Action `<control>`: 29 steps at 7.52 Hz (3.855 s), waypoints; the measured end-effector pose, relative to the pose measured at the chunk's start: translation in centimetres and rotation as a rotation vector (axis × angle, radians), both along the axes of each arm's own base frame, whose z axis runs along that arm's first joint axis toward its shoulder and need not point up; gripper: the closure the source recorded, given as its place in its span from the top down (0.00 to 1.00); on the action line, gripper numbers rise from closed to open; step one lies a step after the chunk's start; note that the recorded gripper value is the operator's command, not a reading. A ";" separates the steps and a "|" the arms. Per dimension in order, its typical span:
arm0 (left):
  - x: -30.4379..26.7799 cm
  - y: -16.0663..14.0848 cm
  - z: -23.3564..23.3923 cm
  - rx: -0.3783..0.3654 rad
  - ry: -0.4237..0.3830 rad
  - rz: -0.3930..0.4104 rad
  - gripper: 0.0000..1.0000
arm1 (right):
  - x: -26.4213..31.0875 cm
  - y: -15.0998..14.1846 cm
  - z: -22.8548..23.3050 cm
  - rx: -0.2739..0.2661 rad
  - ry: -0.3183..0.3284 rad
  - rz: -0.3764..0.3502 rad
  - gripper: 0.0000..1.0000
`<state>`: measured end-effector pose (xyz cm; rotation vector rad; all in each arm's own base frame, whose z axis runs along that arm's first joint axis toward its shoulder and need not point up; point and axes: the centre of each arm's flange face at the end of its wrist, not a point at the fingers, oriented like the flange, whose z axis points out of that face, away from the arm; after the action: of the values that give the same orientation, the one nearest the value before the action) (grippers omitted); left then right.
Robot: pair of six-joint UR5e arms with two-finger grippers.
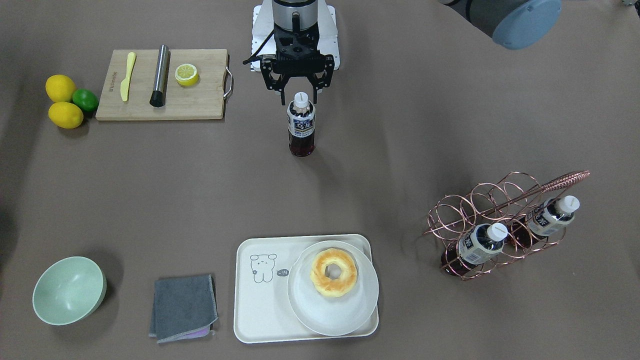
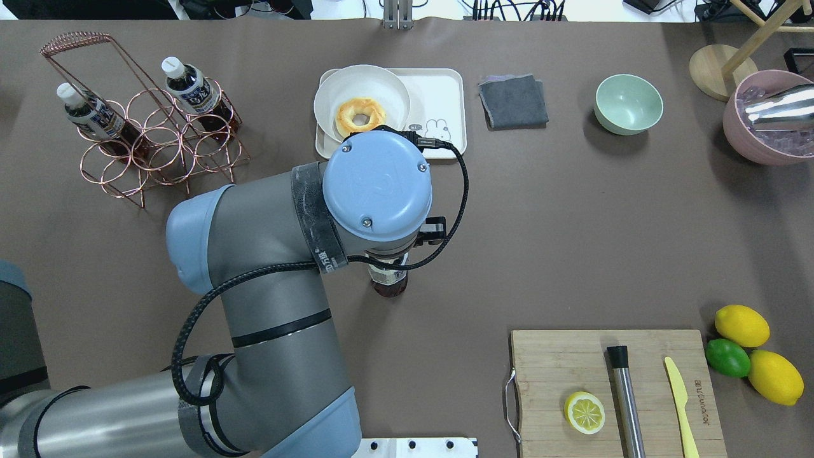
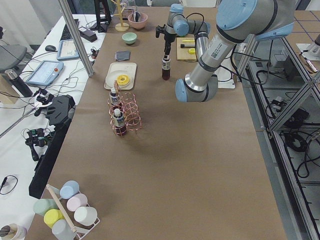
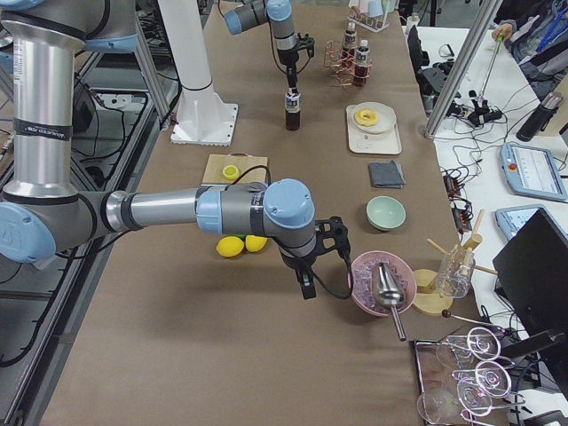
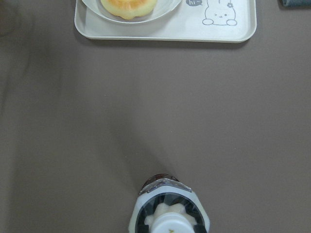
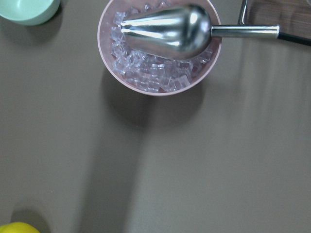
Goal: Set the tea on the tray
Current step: 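Set the bottle upright on the table and withdraw the left gripper to the rack, then reach the right gripper over to the standing bottle and grasp it, then lift the bottle with the right gripper and carry it onto the white tray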
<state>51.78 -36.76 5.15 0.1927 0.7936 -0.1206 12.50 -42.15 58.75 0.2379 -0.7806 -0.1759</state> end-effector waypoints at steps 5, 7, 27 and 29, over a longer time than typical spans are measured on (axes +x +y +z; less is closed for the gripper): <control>-18.2 -9.7 9.5 0.075 -0.046 0.133 0.94 | -8.6 -9.1 -13.9 -0.023 -0.068 0.096 1.00; -29.0 -14.1 17.1 0.087 -0.071 0.217 0.96 | -16.9 -11.4 -22.3 -0.039 -0.129 0.085 1.00; -53.2 -14.8 41.7 0.183 0.014 0.327 0.97 | -65.4 4.6 -52.2 -0.187 -0.011 0.086 0.00; -53.1 -14.7 41.7 0.185 0.014 0.328 0.97 | -65.4 4.8 -52.2 -0.185 -0.011 0.084 0.00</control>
<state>-1.37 -51.48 46.89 0.2345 0.8401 0.2619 -52.93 -37.39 6.54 0.0965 -0.7915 -0.0229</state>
